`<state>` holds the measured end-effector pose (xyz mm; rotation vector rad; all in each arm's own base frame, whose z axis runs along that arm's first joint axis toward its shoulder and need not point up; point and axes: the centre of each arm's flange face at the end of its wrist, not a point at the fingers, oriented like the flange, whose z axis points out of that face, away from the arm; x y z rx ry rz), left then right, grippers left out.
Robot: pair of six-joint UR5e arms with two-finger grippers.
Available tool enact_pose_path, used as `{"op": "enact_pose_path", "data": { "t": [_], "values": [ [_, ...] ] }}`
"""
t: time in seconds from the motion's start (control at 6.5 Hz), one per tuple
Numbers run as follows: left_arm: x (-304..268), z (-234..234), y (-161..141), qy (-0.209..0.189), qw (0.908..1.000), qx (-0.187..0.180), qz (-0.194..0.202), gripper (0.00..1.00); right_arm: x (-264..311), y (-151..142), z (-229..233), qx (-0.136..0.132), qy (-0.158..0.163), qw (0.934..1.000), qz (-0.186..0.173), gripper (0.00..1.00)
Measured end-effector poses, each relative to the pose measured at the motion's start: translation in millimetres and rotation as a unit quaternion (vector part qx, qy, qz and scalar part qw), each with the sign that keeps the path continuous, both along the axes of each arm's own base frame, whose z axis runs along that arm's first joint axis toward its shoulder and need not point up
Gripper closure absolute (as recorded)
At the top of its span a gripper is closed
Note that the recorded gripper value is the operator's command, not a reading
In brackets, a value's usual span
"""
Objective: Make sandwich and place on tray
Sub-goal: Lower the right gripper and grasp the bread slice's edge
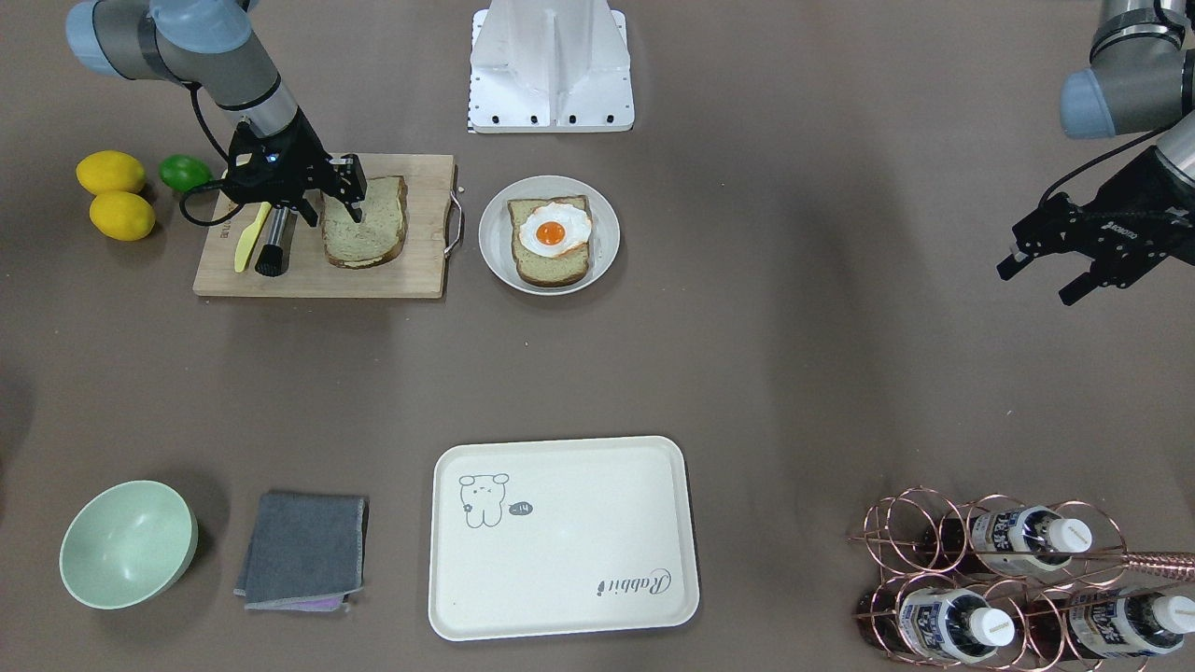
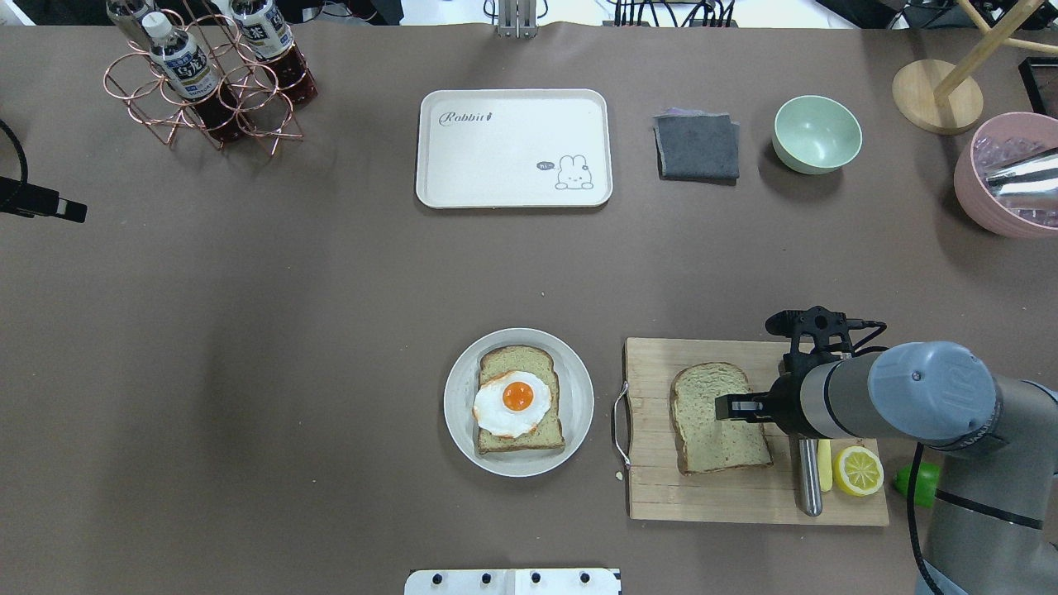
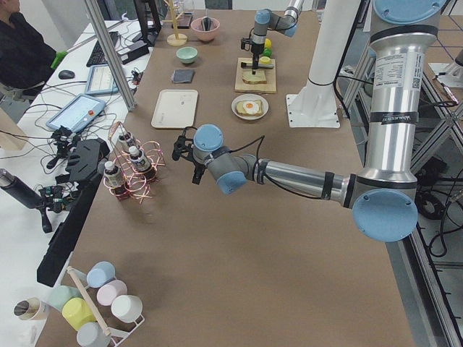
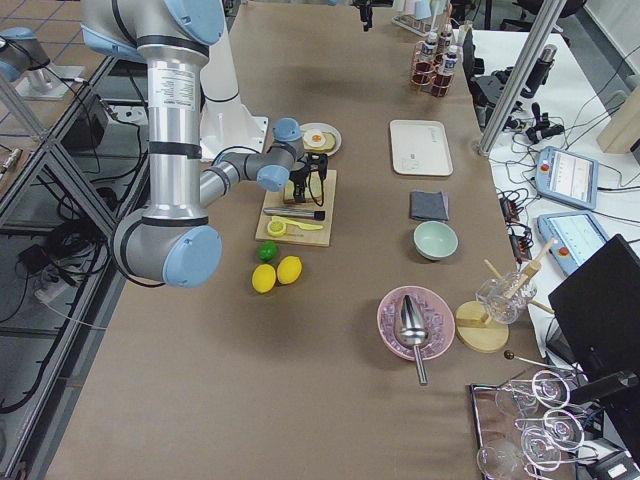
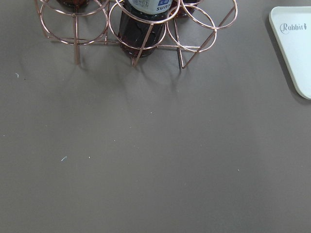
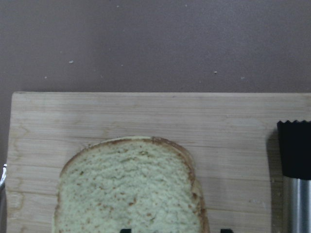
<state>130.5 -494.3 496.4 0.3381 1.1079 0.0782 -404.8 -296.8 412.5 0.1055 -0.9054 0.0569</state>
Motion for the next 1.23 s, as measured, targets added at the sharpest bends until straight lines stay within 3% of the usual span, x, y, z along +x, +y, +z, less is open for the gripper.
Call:
{"op": "enact_pose_path", "data": {
  "t": [0.31,0.77,1.23],
  "values": [
    [0.3,0.3,-0.7,0.0,1.0,0.0,0.0,0.02,-2.8,-1.3,5.3,-0.002,0.005,1.0,0.0,1.0],
    [1.2,-0.4,-3.0,0.0,1.0,0.0,0.001,0.02,-2.7,-4.9,1.6,0.004,0.004,0.9999,0.012,1.0],
    [3.2,3.7,-6.1,-0.002,1.0,-0.002,0.002,0.02,10.3,-7.9,-25.7,0.003,-0.024,0.9994,0.023,1.0]
  ]
}}
